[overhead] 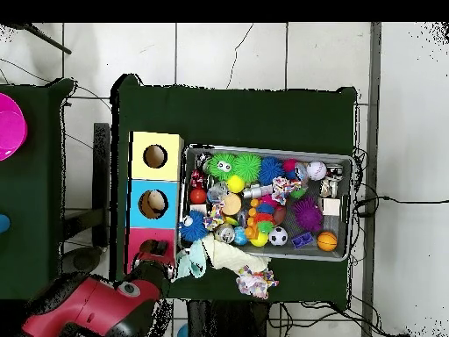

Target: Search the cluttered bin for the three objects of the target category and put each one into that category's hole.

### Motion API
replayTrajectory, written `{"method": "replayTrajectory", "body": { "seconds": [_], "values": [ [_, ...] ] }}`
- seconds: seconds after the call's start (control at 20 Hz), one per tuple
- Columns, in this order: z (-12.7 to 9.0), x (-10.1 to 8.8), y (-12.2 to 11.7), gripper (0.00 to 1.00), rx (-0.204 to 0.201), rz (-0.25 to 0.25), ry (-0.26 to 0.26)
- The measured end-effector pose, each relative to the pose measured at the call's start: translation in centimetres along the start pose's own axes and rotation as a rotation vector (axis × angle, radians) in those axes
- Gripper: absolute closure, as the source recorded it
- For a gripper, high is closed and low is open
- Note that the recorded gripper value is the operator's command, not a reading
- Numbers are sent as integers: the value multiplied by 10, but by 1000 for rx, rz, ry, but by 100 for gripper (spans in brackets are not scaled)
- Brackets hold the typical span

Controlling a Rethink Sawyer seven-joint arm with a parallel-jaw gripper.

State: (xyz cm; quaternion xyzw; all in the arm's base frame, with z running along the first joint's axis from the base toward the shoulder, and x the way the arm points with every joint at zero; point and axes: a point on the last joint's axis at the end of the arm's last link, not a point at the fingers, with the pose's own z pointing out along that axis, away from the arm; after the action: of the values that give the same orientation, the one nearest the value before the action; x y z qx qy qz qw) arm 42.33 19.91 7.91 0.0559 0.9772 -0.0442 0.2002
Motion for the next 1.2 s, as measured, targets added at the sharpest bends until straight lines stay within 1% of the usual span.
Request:
{"method": "replayTrajectory", "body": {
  "seconds": [0.9,1.2],
  "values": [
    [-1,1,3,100,6,-14,-18],
    [-8,-4,1,100,36,-35,-53]
  ]
}}
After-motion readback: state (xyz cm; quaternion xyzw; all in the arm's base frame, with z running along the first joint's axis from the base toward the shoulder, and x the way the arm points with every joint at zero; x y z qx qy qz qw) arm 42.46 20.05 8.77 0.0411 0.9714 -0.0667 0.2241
